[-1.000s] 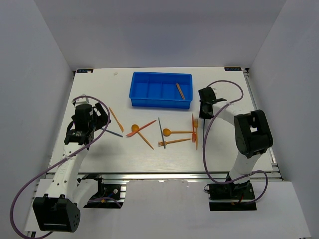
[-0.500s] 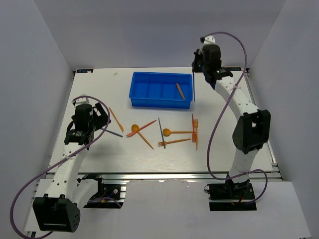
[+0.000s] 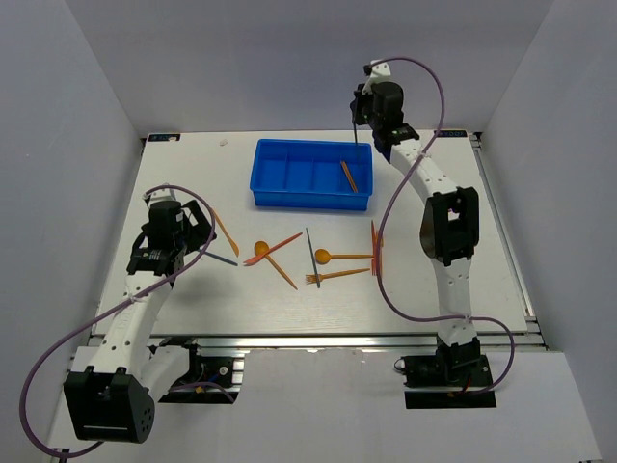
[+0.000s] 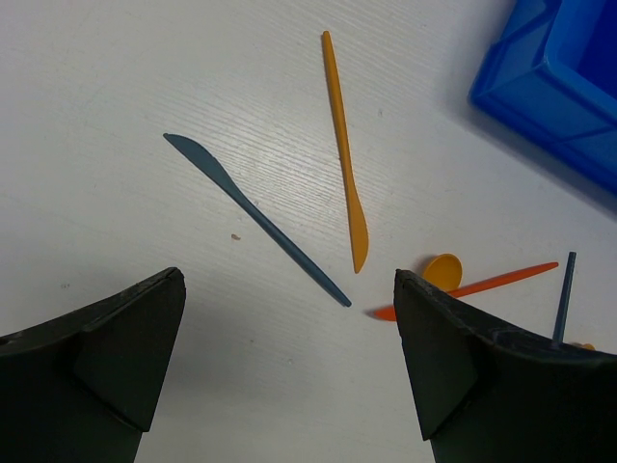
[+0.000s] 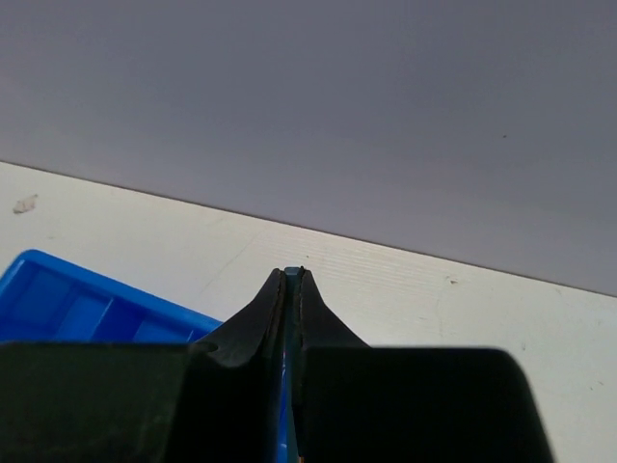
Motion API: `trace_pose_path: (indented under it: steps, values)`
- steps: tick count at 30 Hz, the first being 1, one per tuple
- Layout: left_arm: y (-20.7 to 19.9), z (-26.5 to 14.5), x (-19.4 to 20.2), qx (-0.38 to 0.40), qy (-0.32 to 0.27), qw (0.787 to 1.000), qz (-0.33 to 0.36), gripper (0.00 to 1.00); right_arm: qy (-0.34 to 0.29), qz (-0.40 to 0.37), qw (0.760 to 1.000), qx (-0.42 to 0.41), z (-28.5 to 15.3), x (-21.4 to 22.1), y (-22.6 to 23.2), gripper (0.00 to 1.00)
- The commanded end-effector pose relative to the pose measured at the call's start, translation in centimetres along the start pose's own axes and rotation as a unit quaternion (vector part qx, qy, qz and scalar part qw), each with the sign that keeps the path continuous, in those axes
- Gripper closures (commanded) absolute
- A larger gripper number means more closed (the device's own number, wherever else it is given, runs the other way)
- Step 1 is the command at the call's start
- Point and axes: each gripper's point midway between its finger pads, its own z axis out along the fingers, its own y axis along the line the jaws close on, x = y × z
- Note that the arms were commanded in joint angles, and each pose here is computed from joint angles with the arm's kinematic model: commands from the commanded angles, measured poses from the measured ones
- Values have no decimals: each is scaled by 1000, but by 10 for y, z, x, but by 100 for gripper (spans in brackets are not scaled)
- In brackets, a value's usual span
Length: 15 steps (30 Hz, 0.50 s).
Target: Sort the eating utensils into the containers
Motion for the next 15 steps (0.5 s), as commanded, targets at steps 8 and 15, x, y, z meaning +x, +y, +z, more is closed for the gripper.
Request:
trace_pose_path:
  steps: [8,15]
  values:
    - [-4,-2,3,12,3,1000,1,2,-61,-49,996,-39,-20,10,10,100]
    - [-4,-4,1,13,-2,1000,0,2,-61,-43,997,-31,-52,3,9,37]
